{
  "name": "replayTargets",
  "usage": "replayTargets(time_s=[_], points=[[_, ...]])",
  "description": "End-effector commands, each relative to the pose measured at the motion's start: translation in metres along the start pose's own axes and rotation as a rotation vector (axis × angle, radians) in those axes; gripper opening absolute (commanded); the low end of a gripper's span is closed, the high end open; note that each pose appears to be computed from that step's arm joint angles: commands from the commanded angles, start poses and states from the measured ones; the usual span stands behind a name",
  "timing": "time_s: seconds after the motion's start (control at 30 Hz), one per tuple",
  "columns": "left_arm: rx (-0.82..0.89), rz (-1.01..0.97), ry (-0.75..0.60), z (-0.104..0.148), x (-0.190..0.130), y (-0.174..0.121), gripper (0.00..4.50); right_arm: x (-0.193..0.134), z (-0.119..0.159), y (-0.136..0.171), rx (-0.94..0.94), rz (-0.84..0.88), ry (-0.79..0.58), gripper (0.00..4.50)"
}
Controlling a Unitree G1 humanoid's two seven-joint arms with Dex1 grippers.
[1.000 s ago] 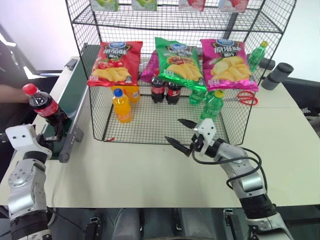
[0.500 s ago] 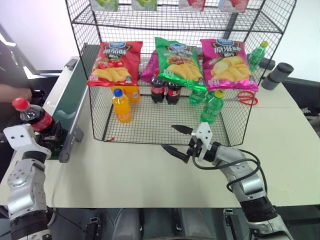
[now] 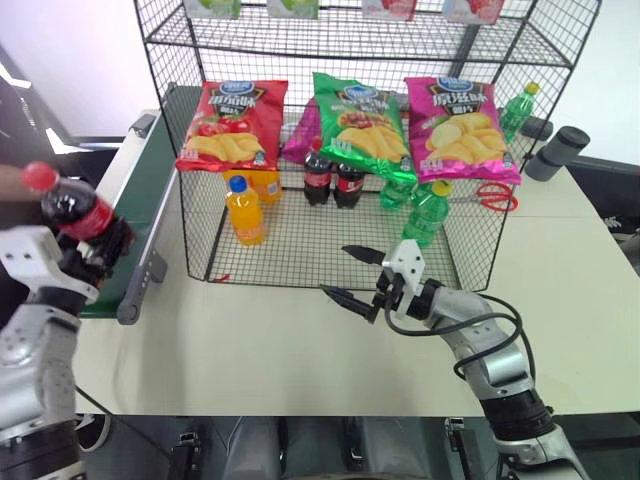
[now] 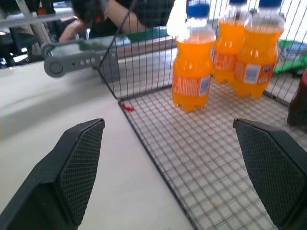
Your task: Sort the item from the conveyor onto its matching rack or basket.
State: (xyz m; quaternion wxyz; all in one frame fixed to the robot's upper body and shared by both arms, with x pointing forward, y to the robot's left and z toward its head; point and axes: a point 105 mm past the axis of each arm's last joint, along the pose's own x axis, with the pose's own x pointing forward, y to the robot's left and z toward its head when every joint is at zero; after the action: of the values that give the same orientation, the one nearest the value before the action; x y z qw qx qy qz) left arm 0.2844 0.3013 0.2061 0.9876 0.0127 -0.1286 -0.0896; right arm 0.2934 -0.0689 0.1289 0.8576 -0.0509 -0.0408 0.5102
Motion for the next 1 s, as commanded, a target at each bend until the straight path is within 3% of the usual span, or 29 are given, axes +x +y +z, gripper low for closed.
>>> replayTargets(time_s=[0.03, 0.23, 0.4, 0.7, 0.97, 1.0], points=[[-0.054, -0.333, 0.039, 0.023, -0.004, -0.058, 2.85, 0.002, 0.031, 0.005, -0.010, 0.056, -0.088, 4.50], [-0.077, -0.666, 0.238, -0.006, -0.009, -0.127, 2.85, 0.009, 0.058, 0.022, 0.106, 0.183, -0.131, 4.50], [-0.106, -0.800, 0.262, -0.028, -0.004, -0.161, 2.85, 0.019, 0.066, 0.031, 0.163, 0.197, -0.120, 4.50], [-0.110, -0.976, 0.236, -0.033, 0.009, -0.195, 2.85, 0.035, 0.067, 0.047, 0.287, 0.225, -0.121, 4.50], [-0.092, -1.047, 0.246, -0.036, 0.008, -0.208, 2.85, 0.043, 0.062, 0.048, 0.309, 0.224, -0.108, 4.50], [-0.092, -1.047, 0.245, -0.036, 0.008, -0.208, 2.85, 0.043, 0.062, 0.049, 0.313, 0.226, -0.108, 3.95]])
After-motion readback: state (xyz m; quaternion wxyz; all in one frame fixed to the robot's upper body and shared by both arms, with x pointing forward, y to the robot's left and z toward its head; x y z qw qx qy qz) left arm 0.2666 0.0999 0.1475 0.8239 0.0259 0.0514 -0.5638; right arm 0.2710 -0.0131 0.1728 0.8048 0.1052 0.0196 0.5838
